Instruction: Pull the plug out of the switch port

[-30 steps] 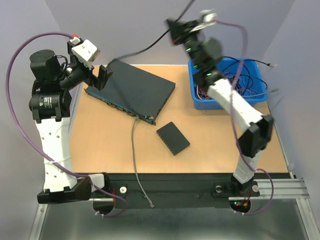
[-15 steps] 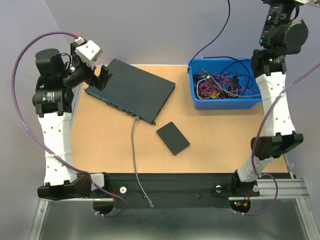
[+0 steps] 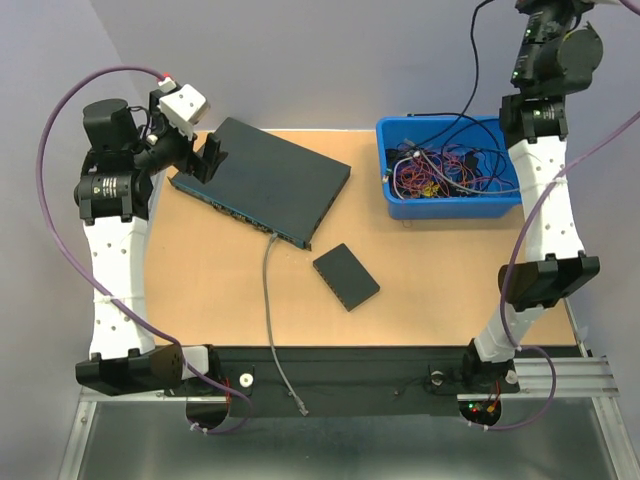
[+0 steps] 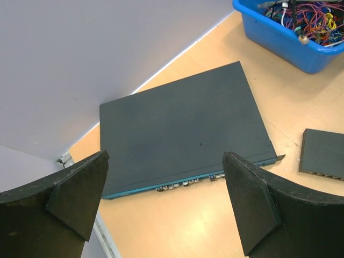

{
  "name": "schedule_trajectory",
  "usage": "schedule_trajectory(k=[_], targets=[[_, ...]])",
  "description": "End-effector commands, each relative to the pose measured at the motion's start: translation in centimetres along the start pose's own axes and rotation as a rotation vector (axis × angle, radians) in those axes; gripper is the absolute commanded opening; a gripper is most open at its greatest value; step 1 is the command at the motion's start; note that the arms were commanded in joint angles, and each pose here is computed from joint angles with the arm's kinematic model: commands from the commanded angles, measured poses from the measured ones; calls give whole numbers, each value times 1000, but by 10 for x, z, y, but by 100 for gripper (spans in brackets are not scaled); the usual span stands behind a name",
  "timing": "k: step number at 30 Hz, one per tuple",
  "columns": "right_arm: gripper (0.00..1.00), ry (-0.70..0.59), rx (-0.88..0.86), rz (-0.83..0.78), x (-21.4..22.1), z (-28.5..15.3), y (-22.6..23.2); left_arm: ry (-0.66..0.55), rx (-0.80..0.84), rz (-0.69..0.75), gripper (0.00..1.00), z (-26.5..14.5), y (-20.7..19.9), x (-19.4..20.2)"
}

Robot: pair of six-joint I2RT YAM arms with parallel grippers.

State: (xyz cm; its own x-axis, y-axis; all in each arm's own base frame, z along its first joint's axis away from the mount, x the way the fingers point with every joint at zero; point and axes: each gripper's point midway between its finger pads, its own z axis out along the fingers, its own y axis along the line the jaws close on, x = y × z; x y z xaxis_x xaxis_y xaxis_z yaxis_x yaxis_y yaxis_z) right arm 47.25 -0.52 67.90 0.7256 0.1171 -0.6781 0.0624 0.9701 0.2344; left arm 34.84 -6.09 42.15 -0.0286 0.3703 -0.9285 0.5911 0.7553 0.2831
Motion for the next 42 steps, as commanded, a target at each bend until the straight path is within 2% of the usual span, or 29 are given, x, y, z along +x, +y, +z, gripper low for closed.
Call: schedule_trajectory(k=[1,8,11,18,19,21,24,30,34,35,36,37,38,39,42], targets=[[1,-131,70,-123,-76,-6,-18,-25,6,19,99,4,1,-2],[1,-133,152,-274,-90,-5,-40,10,-5,14,99,8,3,11],[0,-100,82,-295,-75,-6,-30,7,-3,7,99,11,4,13],[0,184,-80,-296,58,-29,-19,-1,10,-8,99,14,2,16],[0,271,-100,-297,96,-42,-21,1,11,-8,99,15,1,17],[0,362,-108,-254,134,-59,-23,9,8,-11,99,16,1,22],[0,604,-179,-177,224,-117,-23,17,18,-21,99,20,-1,30],[0,915,-68,-69,321,-197,-49,28,23,-35,99,23,-3,40],[0,1094,44,-60,364,-239,-71,27,35,-37,99,25,-6,42],[11,1128,74,-71,373,-246,-78,28,39,-42,99,25,-7,44],[28,1182,99,-83,377,-253,-83,26,38,-43,99,26,-6,44],[69,1235,141,-112,393,-264,-93,26,40,-46,99,26,-7,44],[84,1231,156,-119,390,-252,-93,27,44,-46,99,26,-8,45],[98,1289,179,-143,398,-269,-100,27,44,-46,99,26,-8,45],[100,1292,215,-166,381,-259,-103,28,48,-45,99,26,-8,46]])
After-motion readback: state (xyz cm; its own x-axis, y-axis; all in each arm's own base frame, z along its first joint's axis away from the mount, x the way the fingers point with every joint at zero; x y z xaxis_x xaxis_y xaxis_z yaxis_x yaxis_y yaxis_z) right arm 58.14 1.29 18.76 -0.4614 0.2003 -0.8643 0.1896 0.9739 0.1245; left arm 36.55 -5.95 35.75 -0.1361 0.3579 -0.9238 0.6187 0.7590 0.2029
